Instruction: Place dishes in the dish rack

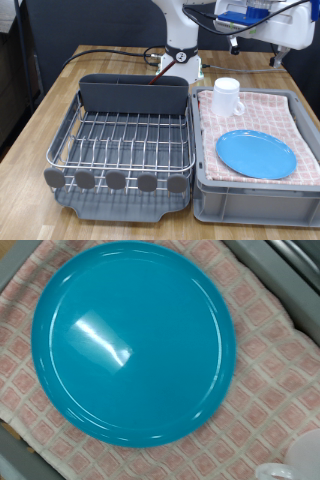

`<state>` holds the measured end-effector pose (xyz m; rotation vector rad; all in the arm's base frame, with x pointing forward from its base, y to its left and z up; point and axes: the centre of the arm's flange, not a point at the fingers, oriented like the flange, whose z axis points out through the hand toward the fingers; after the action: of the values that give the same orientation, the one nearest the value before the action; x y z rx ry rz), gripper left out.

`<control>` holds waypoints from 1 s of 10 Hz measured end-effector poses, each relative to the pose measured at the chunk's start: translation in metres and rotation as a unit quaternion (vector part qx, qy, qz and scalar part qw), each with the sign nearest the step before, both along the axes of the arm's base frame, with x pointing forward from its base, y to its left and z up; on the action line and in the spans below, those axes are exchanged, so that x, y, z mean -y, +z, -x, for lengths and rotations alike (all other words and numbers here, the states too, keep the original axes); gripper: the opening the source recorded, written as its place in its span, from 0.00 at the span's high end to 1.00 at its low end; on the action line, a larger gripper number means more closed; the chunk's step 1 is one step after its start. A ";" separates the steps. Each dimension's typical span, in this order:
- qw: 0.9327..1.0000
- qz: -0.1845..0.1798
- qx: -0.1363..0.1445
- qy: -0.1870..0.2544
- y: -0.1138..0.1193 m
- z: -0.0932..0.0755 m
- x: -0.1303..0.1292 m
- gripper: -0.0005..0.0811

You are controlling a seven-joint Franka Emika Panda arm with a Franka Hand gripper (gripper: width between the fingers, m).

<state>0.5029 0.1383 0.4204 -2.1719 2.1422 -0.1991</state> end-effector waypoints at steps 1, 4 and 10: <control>1.000 -0.011 0.016 0.001 -0.008 -0.003 -0.003 0.01; 0.995 -0.077 0.070 0.006 -0.051 0.003 0.000 0.01; 0.986 -0.119 0.111 0.048 -0.120 0.021 0.034 0.01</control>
<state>0.4822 0.1039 0.3004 -2.0085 1.8347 -0.1602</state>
